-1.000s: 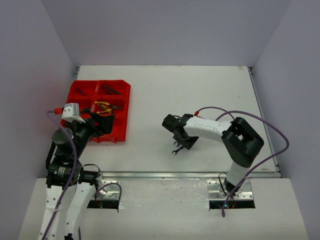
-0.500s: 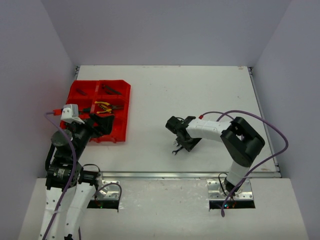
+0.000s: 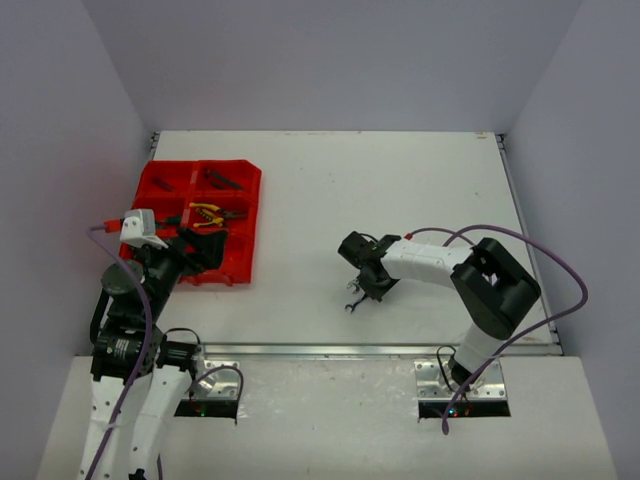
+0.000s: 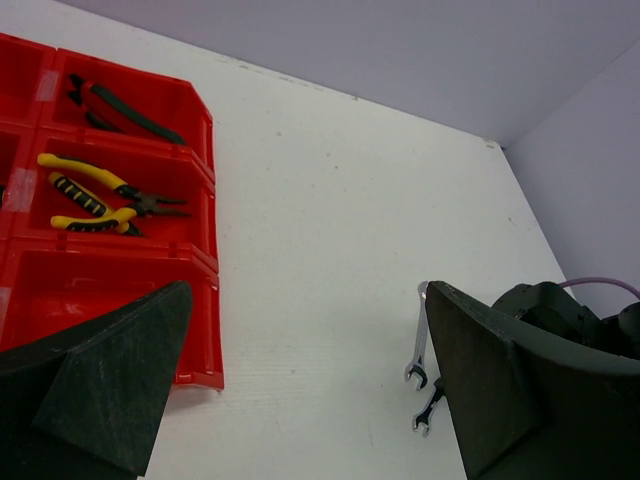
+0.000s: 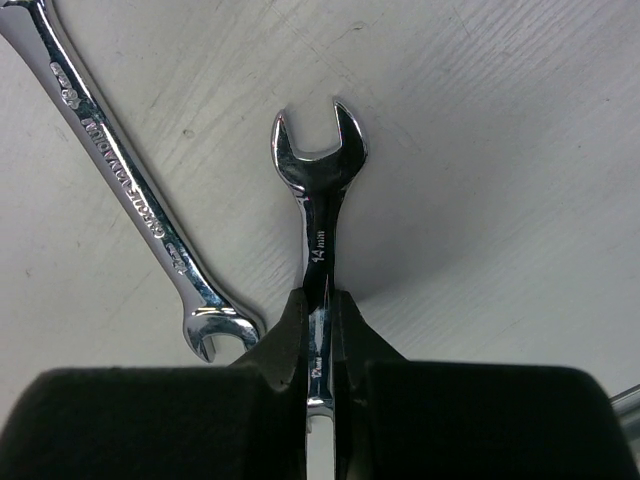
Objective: Sort the tools into containers
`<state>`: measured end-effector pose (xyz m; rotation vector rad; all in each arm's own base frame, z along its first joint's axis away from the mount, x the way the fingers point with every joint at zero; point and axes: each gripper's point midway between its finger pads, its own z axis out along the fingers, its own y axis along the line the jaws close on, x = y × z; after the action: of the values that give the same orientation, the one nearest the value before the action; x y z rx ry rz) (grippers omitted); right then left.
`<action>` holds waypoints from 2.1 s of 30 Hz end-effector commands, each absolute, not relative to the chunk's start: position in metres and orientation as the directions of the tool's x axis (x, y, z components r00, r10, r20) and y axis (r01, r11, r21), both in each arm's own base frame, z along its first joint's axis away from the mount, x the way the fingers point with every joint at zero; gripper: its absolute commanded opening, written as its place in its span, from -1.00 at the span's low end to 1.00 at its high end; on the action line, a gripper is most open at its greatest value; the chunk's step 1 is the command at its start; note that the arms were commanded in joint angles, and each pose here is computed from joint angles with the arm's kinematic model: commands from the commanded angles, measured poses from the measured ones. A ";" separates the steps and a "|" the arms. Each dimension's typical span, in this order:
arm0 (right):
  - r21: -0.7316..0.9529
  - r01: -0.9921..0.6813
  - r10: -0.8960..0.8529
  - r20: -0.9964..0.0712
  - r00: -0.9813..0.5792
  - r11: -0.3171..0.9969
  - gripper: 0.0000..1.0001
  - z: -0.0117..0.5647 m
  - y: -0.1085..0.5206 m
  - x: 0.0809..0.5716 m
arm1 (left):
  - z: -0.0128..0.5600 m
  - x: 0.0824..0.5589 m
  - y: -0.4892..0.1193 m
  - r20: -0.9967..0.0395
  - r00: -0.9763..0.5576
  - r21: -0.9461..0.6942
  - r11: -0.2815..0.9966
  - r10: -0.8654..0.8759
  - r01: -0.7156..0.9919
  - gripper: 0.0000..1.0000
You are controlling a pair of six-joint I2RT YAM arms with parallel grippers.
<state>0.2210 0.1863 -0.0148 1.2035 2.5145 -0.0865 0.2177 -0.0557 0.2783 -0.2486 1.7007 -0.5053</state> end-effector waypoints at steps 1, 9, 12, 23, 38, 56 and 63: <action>0.033 0.794 0.773 -0.254 -0.581 0.608 -1.00 -0.045 0.187 0.198 | 0.290 0.218 -0.056 -0.884 -0.153 -0.462 0.877 -0.442 0.134 1.00; 0.118 0.702 0.698 -0.313 -0.644 0.702 -1.00 -0.017 0.192 0.209 | 0.289 0.219 -0.057 -0.883 -0.161 -0.462 0.876 -0.441 0.136 1.00; 0.095 0.629 0.612 -0.377 -0.695 0.772 -1.00 -0.004 0.190 0.217 | 0.286 0.221 -0.059 -0.881 -0.180 -0.464 0.875 -0.438 0.140 1.00; 0.078 0.484 0.453 -0.506 -0.734 0.872 -1.00 0.025 0.197 0.225 | 0.285 0.223 -0.063 -0.881 -0.193 -0.463 0.872 -0.432 0.157 1.00; 0.270 -0.087 0.140 -0.715 -0.685 0.959 -1.00 0.099 0.275 0.247 | 0.255 0.211 -0.146 -0.712 -0.523 -0.694 0.579 -0.468 0.427 1.00; 0.352 -0.587 -0.062 -0.820 -0.569 0.729 -1.00 0.184 0.351 0.219 | 0.219 0.214 -0.209 -0.551 -0.700 -0.833 0.350 -0.455 0.429 0.89; 0.353 -0.654 -0.072 -0.845 -0.530 0.669 -1.00 0.197 0.367 0.206 | 0.209 0.229 -0.217 -0.529 -0.709 -0.845 0.363 -0.466 0.392 0.71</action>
<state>0.2053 0.3406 0.1526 -0.5296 2.1628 0.7323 0.2199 -0.2113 0.1912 -0.0923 1.9670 -1.4268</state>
